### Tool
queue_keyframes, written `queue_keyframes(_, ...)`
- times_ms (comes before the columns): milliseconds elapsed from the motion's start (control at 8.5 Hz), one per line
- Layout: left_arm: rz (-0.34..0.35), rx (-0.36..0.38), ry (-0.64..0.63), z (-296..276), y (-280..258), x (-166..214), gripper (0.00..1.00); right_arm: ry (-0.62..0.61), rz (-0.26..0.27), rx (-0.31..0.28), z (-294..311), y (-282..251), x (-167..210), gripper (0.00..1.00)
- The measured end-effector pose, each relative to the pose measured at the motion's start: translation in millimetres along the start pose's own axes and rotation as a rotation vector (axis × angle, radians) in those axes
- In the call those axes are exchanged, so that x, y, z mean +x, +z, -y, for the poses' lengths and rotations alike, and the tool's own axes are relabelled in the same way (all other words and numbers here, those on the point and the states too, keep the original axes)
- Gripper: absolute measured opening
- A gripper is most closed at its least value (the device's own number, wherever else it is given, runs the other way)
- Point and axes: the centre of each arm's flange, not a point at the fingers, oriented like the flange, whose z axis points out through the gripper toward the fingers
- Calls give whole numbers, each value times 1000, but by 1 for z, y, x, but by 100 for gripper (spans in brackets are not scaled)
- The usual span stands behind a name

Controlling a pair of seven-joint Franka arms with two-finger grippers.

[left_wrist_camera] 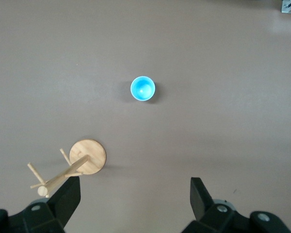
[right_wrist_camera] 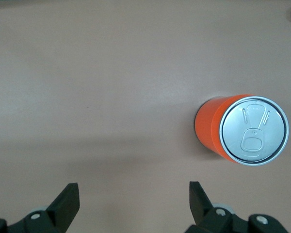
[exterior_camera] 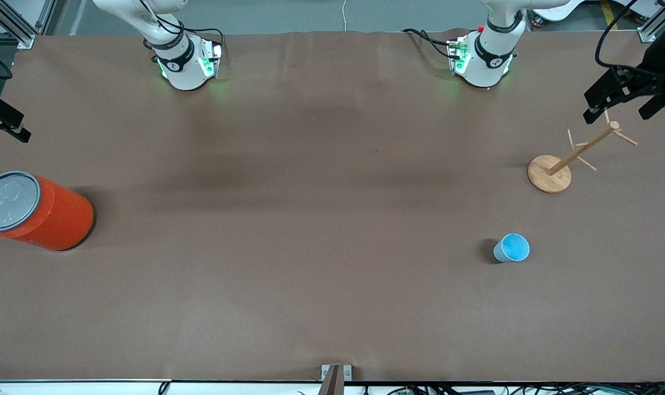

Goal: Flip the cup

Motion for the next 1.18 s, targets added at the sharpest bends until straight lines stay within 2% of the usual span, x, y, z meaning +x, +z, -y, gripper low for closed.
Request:
queue_keyframes(706, -8, -1, 96, 15, 22, 18, 100, 0, 1, 0, 0, 0, 0, 100)
queue_keyframes(1176, 10, -16, 84, 24, 30, 25, 100, 0, 1, 0, 0, 0, 0, 100)
